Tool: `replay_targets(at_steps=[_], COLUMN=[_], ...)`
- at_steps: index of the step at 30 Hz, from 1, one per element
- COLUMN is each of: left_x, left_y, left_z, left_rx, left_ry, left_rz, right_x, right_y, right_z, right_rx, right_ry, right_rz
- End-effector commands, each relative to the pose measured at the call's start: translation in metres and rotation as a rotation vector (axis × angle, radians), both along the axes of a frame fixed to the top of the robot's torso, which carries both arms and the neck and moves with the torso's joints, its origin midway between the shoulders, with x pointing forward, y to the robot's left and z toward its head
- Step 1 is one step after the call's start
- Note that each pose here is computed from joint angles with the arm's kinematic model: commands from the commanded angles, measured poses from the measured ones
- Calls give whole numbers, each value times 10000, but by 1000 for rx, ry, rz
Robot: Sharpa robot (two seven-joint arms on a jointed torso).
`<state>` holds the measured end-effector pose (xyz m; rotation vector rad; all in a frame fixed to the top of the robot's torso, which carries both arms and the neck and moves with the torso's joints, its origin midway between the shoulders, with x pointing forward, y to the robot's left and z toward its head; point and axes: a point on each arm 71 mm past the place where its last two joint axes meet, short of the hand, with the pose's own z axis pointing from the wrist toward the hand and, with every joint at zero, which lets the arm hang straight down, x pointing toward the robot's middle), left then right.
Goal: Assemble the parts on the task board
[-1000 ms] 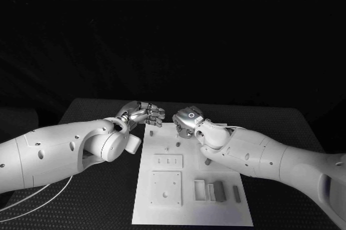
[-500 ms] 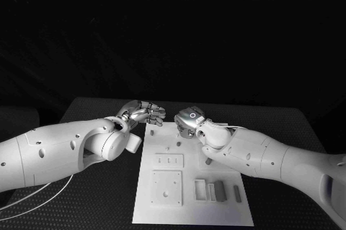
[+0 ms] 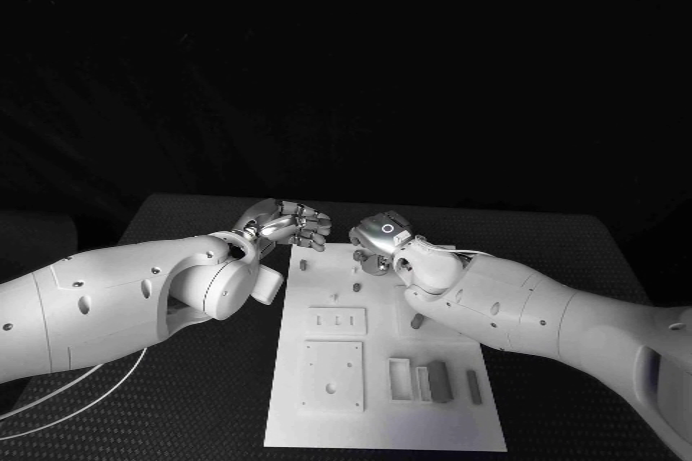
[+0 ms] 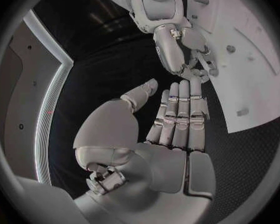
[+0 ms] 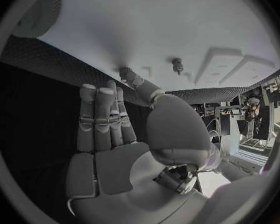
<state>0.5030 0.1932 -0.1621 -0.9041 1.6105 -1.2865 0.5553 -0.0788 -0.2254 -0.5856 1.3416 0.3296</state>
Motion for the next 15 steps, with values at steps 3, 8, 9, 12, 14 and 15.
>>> replay_targets(at_steps=[3,8,9,12,14,15], left_x=[-1,1,2,2,3,4], left_y=[-5,14,20,38,50,61], left_z=[24,25,25,26,28,28], left_rx=[-8,-7,-7,-7,-7,-6], left_ry=[-11,-12,-12,-13,-14,-14], left_rz=[2,7,8,12,14,16], right_x=[10,12,9,-8,-31,-39], right_y=[-31,-65,-71,-93,-130,-150], right_z=[11,33,38,71,120,162], right_rx=[55,73,76,92,113,129], right_ry=[14,9,7,2,-2,1], right_rz=[-8,-11,-10,-1,5,7])
